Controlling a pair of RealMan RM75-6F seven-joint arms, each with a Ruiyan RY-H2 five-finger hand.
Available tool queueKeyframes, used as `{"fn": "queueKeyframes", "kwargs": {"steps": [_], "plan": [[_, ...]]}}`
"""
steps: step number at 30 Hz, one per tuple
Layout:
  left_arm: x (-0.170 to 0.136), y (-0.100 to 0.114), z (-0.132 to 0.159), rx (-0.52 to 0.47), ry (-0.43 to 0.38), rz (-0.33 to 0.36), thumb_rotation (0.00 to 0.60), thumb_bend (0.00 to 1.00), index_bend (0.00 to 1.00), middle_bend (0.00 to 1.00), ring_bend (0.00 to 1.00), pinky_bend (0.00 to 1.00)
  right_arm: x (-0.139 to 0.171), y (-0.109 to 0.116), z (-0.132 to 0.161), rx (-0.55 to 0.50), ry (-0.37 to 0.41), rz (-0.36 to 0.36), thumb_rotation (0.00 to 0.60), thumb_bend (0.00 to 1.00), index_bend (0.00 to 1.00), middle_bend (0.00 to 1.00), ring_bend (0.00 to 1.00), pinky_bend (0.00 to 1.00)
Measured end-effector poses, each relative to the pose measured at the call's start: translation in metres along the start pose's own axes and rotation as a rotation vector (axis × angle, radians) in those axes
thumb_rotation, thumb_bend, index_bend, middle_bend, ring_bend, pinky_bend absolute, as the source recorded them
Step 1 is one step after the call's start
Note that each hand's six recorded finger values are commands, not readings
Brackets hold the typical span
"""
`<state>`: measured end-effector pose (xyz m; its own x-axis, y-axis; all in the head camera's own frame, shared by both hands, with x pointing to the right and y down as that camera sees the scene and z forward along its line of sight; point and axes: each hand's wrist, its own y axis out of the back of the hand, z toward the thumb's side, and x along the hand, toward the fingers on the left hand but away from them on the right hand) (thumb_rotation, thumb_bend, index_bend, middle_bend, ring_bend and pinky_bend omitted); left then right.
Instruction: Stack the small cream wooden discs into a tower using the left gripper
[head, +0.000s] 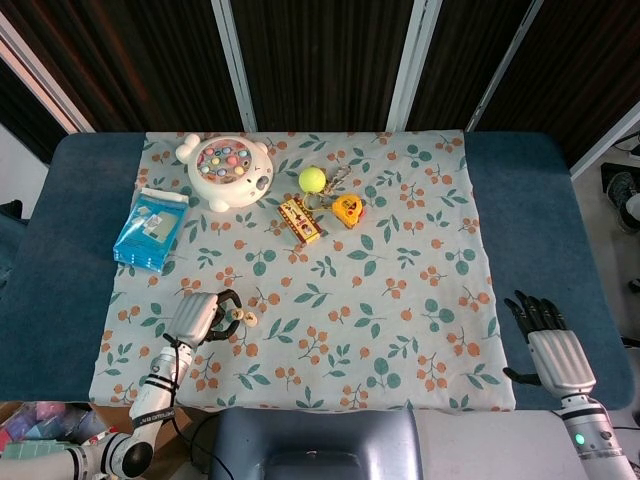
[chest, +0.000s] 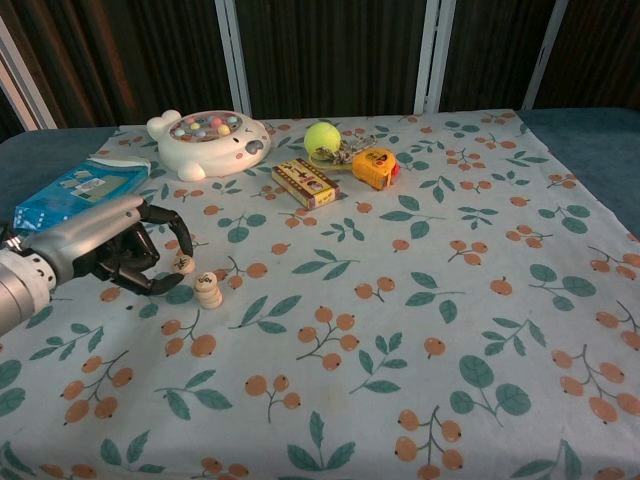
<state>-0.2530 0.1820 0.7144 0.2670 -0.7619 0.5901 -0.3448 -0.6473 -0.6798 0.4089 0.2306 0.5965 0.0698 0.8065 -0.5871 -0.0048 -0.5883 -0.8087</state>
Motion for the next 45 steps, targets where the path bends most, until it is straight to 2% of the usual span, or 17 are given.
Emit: {"fn": "queueKeyframes", "kwargs": {"steps": [34,41,45], "plan": [[0.005,-0.013,0.007,0.014,-0.006,-0.042,0.600,0.36,0.42,1.00,1.00,1.00,0.000,0.000,0.000,0.000,-0.002,0.001,0.600,0.11,0.00,0.00,0.00,0.00],[0.001,-0.006,0.010,0.013,-0.023,-0.022,0.600,0.36,0.40,1.00,1.00,1.00,0.000,0.000,0.000,0.000,-0.001,-0.001,0.600,0.11,0.00,0.00,0.00,0.00],[-0.010,0.012,0.010,0.019,-0.054,0.036,0.600,0.36,0.36,0.98,0.98,1.00,0.001,0.001,-0.002,-0.002,-0.005,-0.003,0.600,0.11,0.00,0.00,0.00,0.00]]}}
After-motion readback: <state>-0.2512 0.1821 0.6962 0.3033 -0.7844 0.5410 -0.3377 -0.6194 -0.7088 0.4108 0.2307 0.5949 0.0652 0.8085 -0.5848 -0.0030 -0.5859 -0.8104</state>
